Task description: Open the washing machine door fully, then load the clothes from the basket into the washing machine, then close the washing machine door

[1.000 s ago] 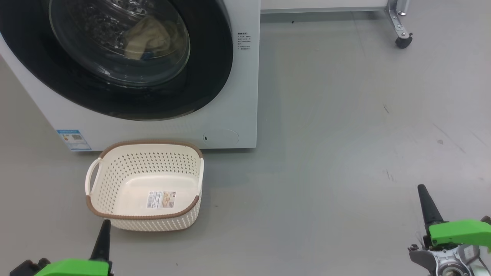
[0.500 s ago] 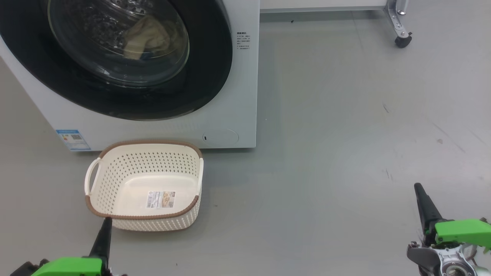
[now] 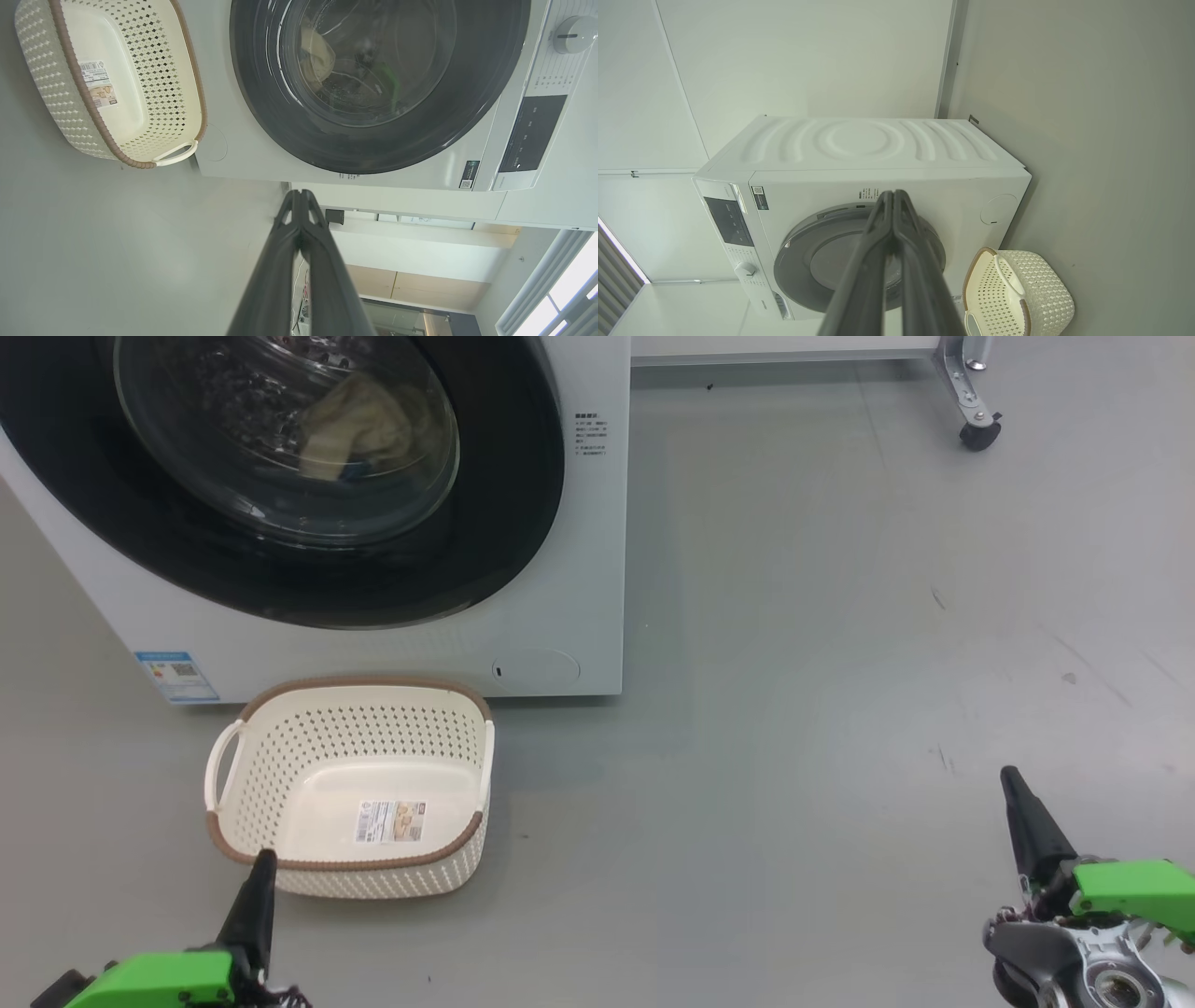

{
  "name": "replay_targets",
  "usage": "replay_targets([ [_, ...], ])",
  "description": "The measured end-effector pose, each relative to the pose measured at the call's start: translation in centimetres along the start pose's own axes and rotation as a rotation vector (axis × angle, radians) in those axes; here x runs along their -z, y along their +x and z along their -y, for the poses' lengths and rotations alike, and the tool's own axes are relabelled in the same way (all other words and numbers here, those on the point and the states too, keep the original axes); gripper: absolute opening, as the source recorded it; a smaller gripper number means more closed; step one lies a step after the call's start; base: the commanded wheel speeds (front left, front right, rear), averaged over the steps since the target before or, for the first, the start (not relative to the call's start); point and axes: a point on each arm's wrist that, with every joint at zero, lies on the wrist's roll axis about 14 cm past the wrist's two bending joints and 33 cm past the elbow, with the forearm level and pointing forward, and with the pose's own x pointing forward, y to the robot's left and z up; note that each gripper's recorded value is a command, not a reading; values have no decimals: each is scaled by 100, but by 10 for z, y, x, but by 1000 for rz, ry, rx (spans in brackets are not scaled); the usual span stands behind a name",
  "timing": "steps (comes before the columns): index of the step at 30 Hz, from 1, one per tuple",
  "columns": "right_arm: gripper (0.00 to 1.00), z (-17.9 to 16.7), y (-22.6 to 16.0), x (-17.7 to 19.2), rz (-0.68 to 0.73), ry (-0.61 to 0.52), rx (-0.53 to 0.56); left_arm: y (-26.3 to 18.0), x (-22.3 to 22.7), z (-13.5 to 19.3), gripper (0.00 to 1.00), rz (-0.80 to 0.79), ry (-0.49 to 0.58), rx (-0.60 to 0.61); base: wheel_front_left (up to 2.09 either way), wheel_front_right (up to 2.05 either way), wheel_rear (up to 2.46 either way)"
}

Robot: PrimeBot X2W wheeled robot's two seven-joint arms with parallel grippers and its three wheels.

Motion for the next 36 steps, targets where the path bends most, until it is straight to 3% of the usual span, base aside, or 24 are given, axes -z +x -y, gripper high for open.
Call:
replay_targets([
  [7,0,-3,0,1,-10,68,-12,3,0,7,0,-1,-65,23,0,0,0],
  [36,0,-3,0,1,-10,68,-14,3,-1,7,0,1,-68,24,0,0,0],
])
